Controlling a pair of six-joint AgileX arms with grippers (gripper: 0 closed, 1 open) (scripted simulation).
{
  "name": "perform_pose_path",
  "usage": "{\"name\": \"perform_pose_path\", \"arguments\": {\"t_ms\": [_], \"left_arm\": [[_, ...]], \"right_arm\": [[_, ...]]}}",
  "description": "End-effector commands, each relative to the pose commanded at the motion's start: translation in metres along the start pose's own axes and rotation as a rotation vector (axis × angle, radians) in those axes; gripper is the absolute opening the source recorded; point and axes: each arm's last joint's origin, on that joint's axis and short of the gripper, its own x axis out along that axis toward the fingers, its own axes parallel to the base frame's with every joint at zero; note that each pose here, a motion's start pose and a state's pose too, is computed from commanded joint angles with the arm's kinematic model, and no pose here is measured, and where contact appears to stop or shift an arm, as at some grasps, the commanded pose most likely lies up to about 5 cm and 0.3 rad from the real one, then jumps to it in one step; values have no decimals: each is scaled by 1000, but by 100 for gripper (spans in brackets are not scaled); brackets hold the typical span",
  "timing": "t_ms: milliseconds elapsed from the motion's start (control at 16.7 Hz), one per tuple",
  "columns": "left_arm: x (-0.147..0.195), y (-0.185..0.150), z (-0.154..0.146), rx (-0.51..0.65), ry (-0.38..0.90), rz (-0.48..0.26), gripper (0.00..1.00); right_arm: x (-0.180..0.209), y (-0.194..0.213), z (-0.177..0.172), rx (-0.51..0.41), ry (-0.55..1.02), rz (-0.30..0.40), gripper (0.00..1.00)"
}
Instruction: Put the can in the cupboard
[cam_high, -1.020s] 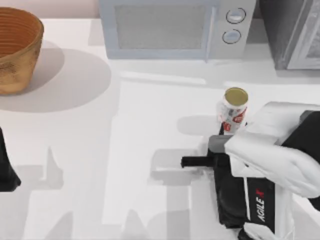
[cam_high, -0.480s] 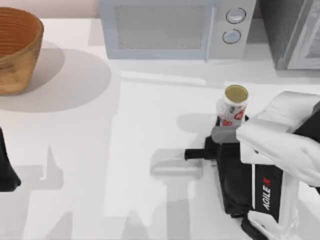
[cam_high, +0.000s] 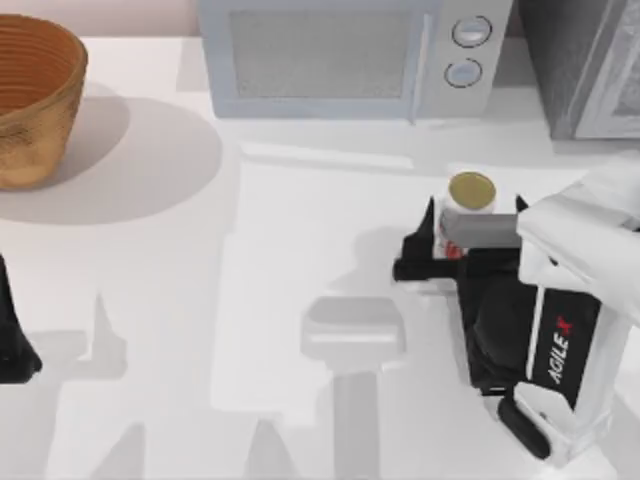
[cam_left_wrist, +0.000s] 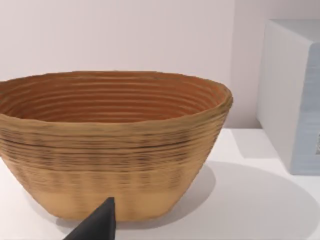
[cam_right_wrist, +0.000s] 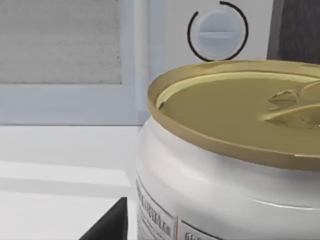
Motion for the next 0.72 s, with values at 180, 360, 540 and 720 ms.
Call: {"name": "perform_pose_path", "arguments": {"t_ms": [180, 360, 540, 720], "left_arm": [[0, 0, 0, 0, 0, 0, 100], [0, 0, 0, 0, 0, 0, 100], [0, 0, 0, 0, 0, 0, 100], [0, 0, 0, 0, 0, 0, 100]], "right_arm": [[0, 0, 0, 0, 0, 0, 100], [0, 0, 0, 0, 0, 0, 85], [0, 0, 0, 0, 0, 0, 62], [0, 0, 0, 0, 0, 0, 40]]}}
